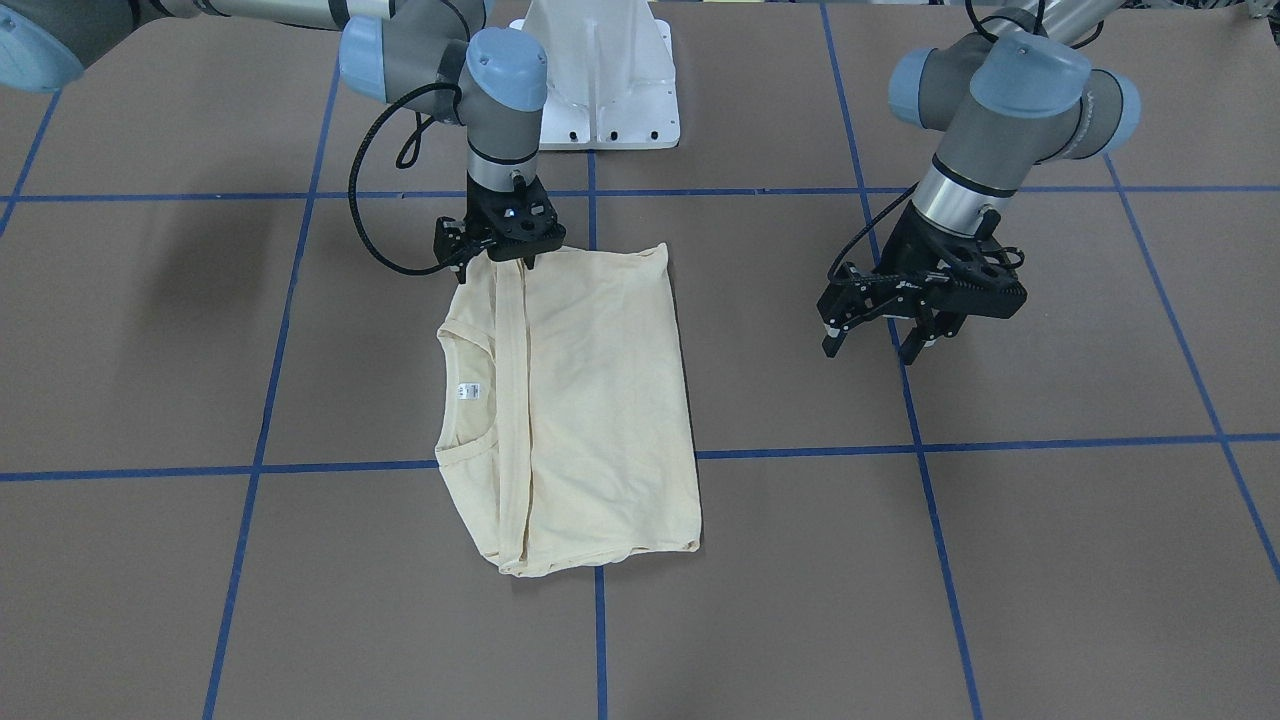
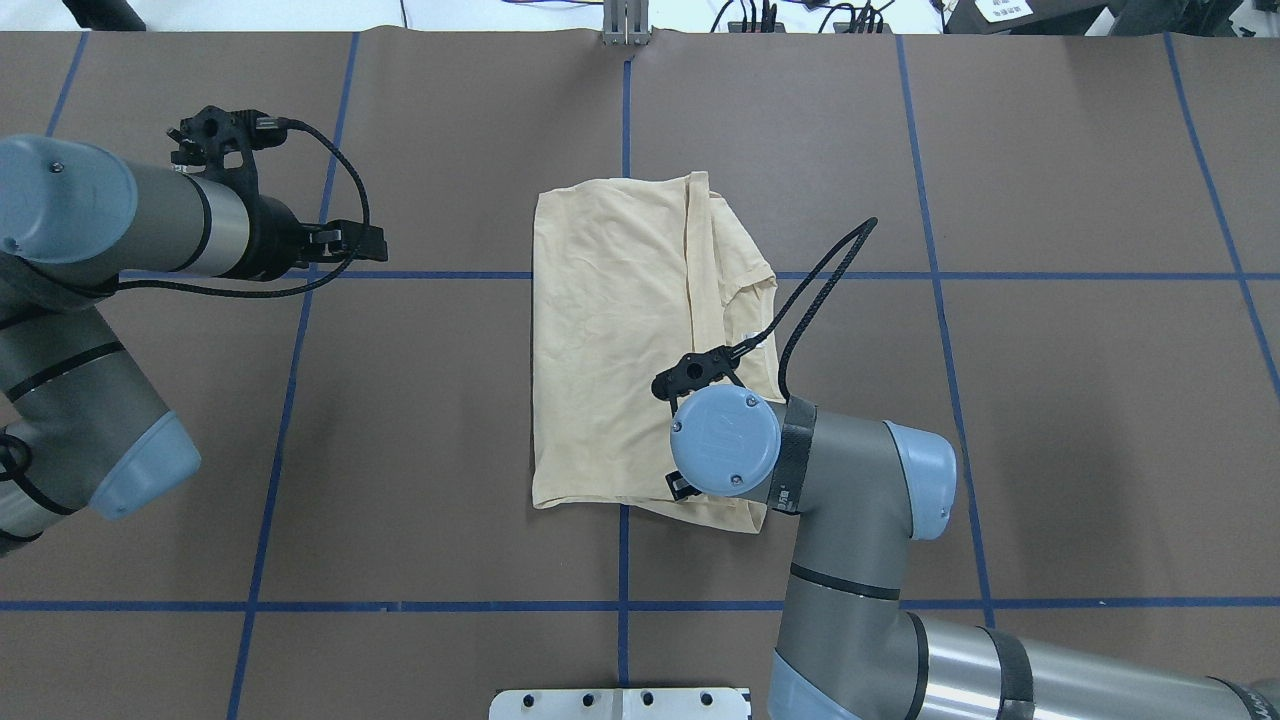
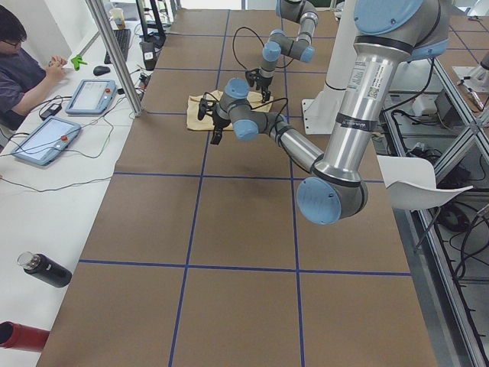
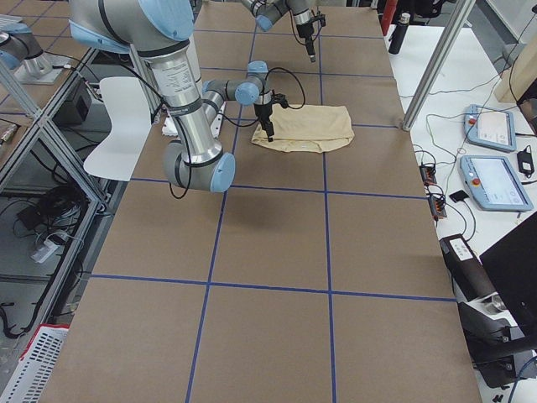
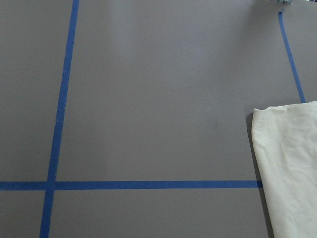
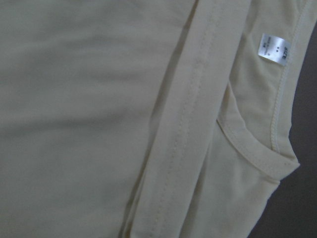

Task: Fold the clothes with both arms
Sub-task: 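Press and adjust the fold near the collar with the right gripper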

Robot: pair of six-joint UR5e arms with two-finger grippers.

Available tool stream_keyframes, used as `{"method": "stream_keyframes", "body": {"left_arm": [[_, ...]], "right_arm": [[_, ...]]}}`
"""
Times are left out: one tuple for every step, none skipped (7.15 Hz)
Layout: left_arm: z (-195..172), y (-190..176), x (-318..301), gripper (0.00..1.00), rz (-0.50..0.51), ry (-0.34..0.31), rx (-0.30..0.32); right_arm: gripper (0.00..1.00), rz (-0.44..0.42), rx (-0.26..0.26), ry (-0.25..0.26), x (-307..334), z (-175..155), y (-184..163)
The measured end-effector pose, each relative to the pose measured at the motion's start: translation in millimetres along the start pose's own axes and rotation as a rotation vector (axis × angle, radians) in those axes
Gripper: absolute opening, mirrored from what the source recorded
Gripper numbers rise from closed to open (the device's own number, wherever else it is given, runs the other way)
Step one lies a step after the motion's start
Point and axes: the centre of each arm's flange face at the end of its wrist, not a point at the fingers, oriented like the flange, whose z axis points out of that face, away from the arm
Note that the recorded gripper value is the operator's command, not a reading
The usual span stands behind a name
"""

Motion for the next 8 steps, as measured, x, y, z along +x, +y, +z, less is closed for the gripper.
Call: {"method": "stream_keyframes", "body": {"left_arm": [[-0.6,0.1,1.1,0.99,0.0,0.002,0.0],[-1.1,0.5,2.3,0.99,-0.002,0.004,0.0],[-1.5,1.7,4.3,0.99,-0.006,0.008,-0.001],[-1.1,2.7,7.4,0.99,-0.006,0.012,-0.003],[0.5,4.6,12.0,0.99,-0.005,0.017,-0.006],[3.4,8.3,16.9,0.99,-0.004,0.021,-0.013],[4.9,11.0,21.5,0.99,-0.006,0.026,-0.017],[5.7,12.8,26.3,0.99,-0.006,0.031,-0.019]], "right_arm": [[1.0,0.002,-0.005,0.001,2.0,2.1,1.0],[1.0,0.003,-0.009,0.003,4.7,4.0,2.0],[1.0,0.006,-0.012,0.003,7.1,4.9,1.7],[1.0,0.01,-0.017,0.003,10.4,5.7,0.7],[1.0,0.015,-0.021,0.003,15.3,6.6,-0.9],[1.0,0.019,-0.028,0.004,22.0,8.2,-1.9],[1.0,0.023,-0.037,0.004,30.1,10.1,-2.4],[1.0,0.03,-0.043,0.004,38.2,11.0,-3.3]]}}
